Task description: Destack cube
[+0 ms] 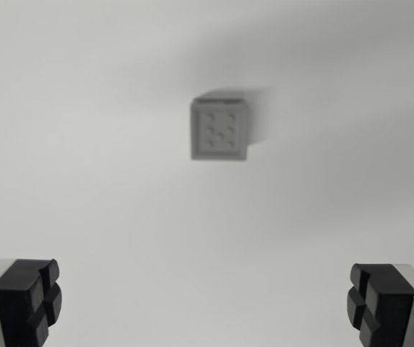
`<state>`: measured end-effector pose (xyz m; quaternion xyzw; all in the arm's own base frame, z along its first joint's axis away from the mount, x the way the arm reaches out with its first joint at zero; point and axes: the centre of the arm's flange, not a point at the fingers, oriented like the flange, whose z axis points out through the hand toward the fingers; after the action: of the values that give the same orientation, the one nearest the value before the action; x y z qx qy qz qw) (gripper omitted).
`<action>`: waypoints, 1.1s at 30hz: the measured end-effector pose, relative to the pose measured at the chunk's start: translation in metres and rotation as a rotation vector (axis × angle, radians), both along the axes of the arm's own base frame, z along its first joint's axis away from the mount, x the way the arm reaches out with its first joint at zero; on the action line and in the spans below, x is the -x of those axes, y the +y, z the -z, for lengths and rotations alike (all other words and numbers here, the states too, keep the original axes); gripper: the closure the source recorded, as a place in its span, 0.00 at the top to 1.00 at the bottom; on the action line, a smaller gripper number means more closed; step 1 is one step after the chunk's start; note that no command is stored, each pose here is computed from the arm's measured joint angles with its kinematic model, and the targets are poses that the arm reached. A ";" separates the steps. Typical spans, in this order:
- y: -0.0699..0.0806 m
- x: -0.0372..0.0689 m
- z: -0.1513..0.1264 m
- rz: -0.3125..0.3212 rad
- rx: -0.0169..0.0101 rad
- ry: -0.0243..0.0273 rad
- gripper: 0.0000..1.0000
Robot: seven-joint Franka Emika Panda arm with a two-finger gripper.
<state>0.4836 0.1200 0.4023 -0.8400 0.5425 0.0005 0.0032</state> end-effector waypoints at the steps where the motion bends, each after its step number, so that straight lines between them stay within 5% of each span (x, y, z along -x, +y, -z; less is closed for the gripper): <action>1: 0.000 0.000 -0.002 0.000 0.0001 0.0004 1.00; 33: 0.000 0.000 -0.011 0.000 0.0000 0.0010 1.00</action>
<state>0.4835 0.1200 0.4133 -0.8401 0.5425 0.0009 0.0029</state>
